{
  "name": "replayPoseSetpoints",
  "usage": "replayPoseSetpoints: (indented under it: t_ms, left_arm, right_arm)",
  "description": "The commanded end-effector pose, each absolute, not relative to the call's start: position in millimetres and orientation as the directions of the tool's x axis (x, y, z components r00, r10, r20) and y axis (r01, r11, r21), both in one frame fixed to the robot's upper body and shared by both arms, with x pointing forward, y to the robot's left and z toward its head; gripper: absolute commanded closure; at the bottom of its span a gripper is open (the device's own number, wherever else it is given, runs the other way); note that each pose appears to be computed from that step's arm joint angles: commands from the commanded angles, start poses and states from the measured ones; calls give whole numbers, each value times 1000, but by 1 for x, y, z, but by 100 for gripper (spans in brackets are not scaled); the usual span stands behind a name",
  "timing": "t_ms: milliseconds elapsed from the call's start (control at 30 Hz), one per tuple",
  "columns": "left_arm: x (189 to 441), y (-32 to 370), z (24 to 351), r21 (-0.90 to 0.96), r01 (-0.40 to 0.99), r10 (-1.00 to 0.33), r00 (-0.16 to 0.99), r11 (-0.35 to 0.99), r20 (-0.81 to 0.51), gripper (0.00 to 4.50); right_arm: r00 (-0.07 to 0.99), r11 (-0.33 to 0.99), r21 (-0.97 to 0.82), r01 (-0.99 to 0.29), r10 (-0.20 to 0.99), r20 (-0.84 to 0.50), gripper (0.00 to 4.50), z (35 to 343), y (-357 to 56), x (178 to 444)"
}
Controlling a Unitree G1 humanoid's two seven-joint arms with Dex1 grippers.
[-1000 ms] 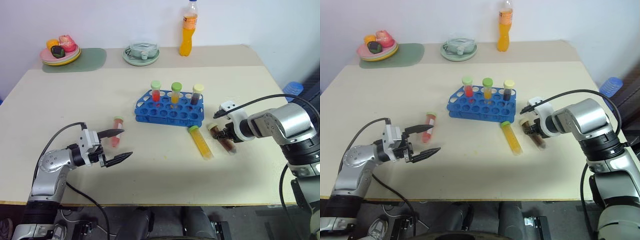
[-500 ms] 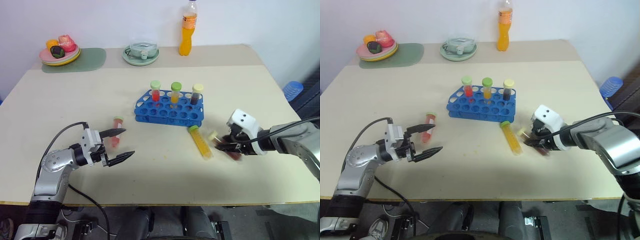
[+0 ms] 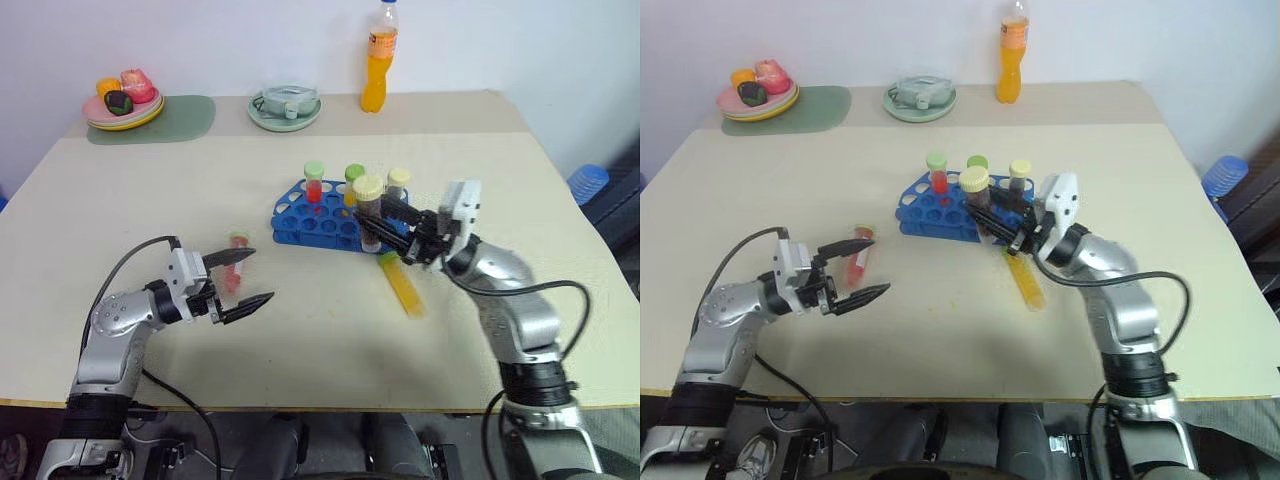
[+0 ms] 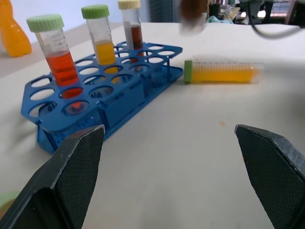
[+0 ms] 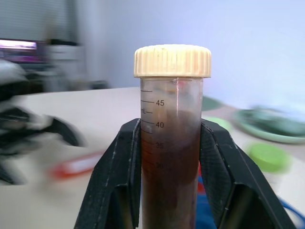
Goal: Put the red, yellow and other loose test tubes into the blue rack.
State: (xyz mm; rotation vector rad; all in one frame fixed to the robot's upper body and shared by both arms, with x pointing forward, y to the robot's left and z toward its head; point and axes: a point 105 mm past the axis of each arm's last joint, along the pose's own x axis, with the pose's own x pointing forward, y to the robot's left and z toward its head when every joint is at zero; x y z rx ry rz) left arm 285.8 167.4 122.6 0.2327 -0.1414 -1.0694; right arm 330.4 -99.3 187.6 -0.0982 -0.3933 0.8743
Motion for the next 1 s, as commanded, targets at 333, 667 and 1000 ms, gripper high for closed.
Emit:
replayPoseSetpoints:
  t_ms: [333, 667, 1000]
  left_arm:
    - [292, 161, 140, 283, 818, -862, 501, 501, 76, 0]
    - [293, 159, 143, 291, 816, -862, 500, 499, 78, 0]
    - [291, 156, 144, 286, 821, -866, 495, 494, 75, 0]
  right_arm:
    - [722, 875, -224, -430, 482, 496, 283, 176, -128, 358]
    - [736, 864, -176, -471, 495, 462, 283, 151, -118, 356]
    - [775, 881, -110, -460, 458, 436, 283, 135, -118, 366]
